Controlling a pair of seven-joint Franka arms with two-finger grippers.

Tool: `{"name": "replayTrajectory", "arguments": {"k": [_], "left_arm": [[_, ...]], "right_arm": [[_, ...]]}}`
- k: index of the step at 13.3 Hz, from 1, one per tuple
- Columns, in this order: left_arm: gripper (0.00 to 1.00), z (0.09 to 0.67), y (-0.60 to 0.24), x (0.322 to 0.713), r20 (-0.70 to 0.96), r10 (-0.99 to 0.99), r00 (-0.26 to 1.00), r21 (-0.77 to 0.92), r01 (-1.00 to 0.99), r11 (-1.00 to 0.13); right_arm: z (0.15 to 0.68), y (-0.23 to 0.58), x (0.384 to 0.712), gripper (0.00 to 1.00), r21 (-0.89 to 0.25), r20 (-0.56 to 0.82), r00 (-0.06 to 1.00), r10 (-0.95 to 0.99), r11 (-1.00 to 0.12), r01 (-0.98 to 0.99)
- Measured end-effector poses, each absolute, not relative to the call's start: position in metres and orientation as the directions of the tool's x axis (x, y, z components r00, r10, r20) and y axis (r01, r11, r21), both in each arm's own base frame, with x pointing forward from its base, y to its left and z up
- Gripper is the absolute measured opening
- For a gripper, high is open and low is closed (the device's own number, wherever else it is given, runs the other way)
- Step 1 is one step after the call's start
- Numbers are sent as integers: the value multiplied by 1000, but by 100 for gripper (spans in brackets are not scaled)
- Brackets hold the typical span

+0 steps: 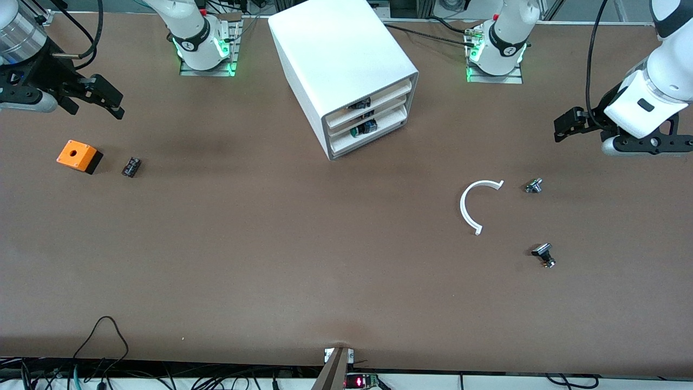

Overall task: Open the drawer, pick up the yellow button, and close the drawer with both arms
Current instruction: 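Reach the left gripper toward the drawer handle while the right gripper rises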

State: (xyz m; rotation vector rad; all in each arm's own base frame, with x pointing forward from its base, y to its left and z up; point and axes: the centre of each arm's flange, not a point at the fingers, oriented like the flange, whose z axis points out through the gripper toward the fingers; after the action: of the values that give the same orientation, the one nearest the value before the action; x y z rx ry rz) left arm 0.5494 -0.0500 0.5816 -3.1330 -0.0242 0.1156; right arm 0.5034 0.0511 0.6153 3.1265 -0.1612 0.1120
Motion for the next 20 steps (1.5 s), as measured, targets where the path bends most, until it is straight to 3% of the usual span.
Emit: {"name": "replayTrajectory", "arguments": {"k": [8,16,20], "left_arm": [[100,582,-53,549,-75,11,997,-7,10,-1000],[100,578,-60,540,-144,-3,990,-12,-5,-1000],[100,565,-105,521,-302,-79,950,187,-22,-982]], "right_arm": [[613,44,505,100,5,66,993,-95,-995,-95],[558,47,529,100,14,-44,997,-61,-998,-61],[532,70,539,100,15,-80,997,-19,-1000,-18]]}}
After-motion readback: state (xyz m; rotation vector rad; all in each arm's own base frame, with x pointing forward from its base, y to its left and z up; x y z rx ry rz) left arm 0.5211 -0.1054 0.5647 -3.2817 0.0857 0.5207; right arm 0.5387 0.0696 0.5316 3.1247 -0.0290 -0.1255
